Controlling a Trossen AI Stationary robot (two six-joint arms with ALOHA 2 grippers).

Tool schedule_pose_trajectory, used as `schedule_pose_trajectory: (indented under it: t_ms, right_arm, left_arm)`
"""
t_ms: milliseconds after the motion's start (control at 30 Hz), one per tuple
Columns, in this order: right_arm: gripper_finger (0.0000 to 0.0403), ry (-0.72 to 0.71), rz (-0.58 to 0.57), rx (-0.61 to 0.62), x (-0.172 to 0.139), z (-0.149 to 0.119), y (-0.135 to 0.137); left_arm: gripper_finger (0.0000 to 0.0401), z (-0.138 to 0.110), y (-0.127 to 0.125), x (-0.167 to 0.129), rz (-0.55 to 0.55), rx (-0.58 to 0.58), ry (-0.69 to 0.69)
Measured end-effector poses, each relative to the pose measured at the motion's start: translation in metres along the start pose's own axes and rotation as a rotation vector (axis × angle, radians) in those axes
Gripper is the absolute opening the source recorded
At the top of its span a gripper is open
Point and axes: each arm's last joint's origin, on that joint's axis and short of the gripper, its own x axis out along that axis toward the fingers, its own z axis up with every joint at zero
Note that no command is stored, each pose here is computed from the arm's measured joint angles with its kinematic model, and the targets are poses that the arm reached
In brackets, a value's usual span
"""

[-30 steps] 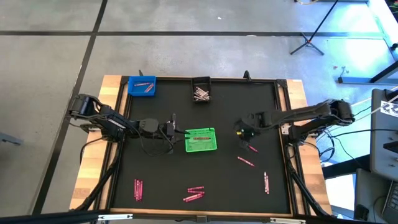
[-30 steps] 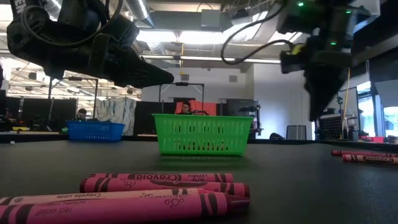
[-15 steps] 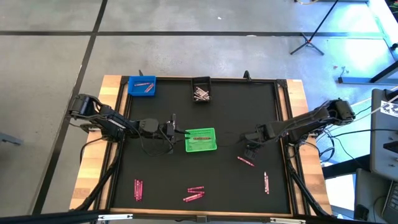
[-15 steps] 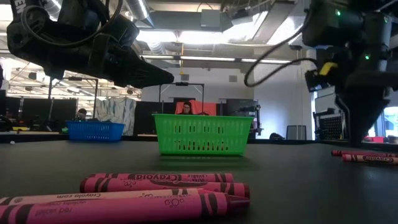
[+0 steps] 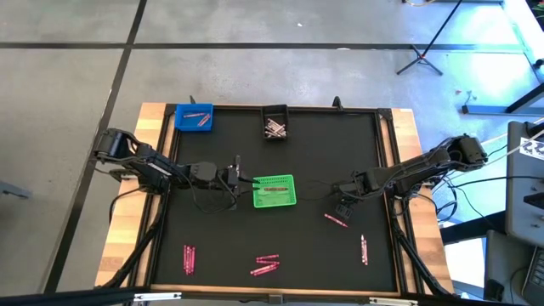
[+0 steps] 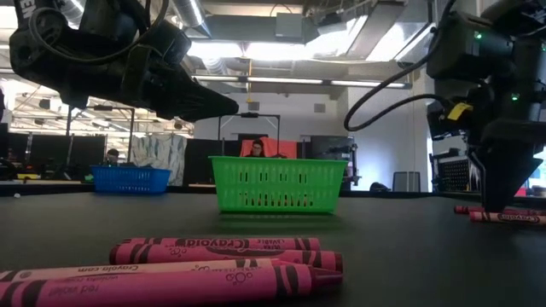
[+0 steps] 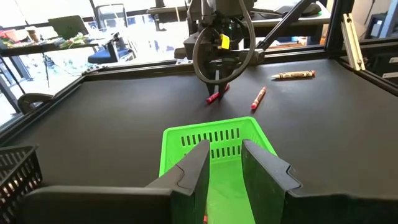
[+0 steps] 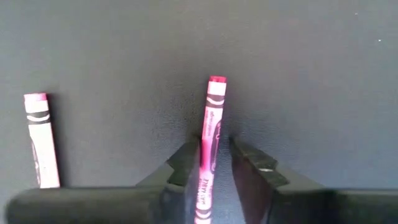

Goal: Sort crayons
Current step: Put the red crayon into the green bin

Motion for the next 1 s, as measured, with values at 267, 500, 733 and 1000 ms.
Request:
schedule_pose_trajectory:
  t_ms: [267,500,733,1000]
  right_arm:
    - [0.001,0.0,-0.004,-0.036,0.0,0.0,0.0]
    - [0.0029,-0.067,0.031,-0.125,-0.016,0.017,0.012]
    - [0.0022,-0.341,0.041,-0.248,-0.042,0.049,0.031]
    - [0.0025,-0.743,0.147,-0.359,-0.054,0.091,0.046]
  left_arm:
    - [0.0086,0.0,0.0,0.0,0.0,-0.003,0.0]
    - [0.0086,0.0,0.0,0.0,0.0,-0.003,0.0]
    - [0.0086,0.0,0.0,0.0,0.0,-0.003,0.0]
    - [0.0086,0.0,0.0,0.0,0.0,-0.003,0.0]
